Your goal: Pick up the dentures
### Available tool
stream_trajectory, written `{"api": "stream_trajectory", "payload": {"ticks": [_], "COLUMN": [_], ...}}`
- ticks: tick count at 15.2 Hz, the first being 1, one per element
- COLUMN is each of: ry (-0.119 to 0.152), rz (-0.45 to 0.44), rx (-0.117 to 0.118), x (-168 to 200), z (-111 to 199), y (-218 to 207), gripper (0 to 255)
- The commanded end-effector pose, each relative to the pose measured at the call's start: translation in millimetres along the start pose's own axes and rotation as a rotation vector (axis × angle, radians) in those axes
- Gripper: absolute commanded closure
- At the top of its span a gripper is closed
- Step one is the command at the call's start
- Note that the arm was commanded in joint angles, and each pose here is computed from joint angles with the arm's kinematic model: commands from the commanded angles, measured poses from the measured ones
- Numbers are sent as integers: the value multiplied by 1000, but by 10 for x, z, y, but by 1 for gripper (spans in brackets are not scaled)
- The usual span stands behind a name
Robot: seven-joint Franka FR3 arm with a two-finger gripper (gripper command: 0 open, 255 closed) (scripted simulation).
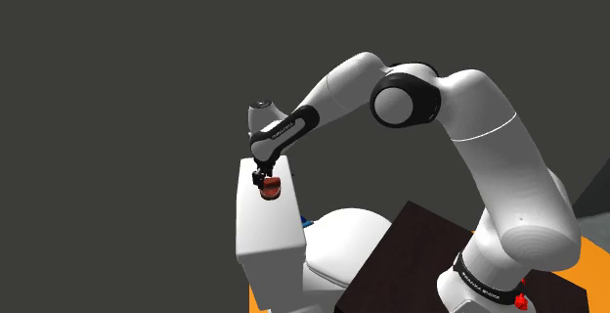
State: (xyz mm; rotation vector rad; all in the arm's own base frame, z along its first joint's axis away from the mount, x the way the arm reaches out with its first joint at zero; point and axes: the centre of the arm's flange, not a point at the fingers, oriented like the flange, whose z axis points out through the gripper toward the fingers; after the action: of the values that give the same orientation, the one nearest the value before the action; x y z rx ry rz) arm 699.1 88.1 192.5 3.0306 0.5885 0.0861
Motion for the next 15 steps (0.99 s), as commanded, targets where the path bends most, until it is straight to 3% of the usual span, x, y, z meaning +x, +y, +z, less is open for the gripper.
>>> {"api": "stream_trajectory", "payload": {"ticks": [1,8,15], "ry": [-8,-8,-8], "rz": [0,1,1], "rx": [2,2,2], "x": [-20,-16,-1], "z": [43,54,-314], "y": [0,-1,22], "gripper": [255,255,255]}}
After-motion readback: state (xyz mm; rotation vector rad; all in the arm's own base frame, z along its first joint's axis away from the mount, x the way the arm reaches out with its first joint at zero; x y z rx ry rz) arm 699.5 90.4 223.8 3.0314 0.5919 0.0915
